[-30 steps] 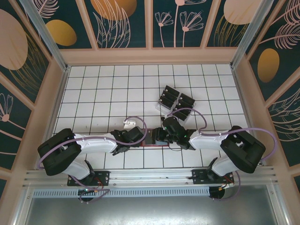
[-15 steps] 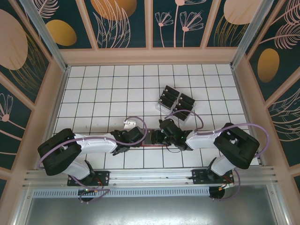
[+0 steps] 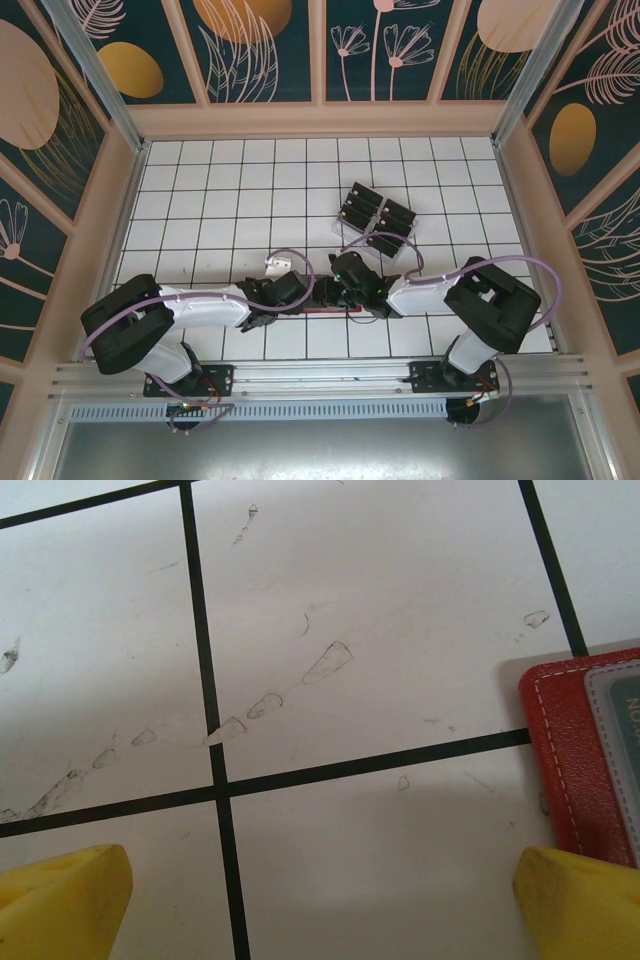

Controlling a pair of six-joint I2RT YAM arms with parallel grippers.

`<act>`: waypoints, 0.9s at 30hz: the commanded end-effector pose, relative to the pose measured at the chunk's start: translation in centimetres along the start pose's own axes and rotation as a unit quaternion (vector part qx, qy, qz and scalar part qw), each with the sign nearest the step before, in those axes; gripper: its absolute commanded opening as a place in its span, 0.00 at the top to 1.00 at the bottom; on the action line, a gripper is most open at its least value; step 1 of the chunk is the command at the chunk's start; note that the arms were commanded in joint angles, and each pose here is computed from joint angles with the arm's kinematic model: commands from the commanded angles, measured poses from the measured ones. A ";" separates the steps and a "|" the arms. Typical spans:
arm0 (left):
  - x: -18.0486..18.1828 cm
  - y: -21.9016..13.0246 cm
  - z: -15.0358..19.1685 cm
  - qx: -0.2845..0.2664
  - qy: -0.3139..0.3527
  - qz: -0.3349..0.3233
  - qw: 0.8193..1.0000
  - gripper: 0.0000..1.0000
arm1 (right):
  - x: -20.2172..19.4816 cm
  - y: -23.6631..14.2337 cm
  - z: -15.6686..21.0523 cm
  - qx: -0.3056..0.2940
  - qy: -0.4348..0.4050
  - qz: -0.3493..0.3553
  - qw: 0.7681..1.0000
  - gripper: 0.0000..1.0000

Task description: Put the credit cards into the card holder

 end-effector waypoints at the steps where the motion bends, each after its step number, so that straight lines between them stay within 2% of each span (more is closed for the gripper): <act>1: -0.4 0.1 0.9 0.013 0.002 0.011 1.000 0.02 | 1.7 -1.1 -0.8 -0.022 -0.003 -0.023 0.999 0.78; 10: 1.8 -1.1 0.1 -0.014 -0.033 -0.045 0.998 0.01 | 0.7 -3.6 -1.9 -0.057 0.000 -0.004 0.998 0.61; 17: 2.6 -2.2 -1.1 -0.033 -0.045 -0.061 0.997 0.01 | -1.2 -5.0 -2.9 -0.076 -0.007 0.031 0.997 0.57; 27: 0.0 -3.2 -4.2 -0.055 -0.046 -0.005 0.997 0.01 | -4.1 -6.7 -3.8 -0.084 -0.024 0.078 0.993 0.52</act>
Point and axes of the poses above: each hand's point on the last joint's axis, 136 mm out from that joint toward the fingers, its own y axis out along the fingers, its own x axis along the line the jaws close on, z = x × y, the point moved 4 cm from there along -y, back along the fingers, and after that the axes turned 6 degrees about y, right-handed, at the moved point
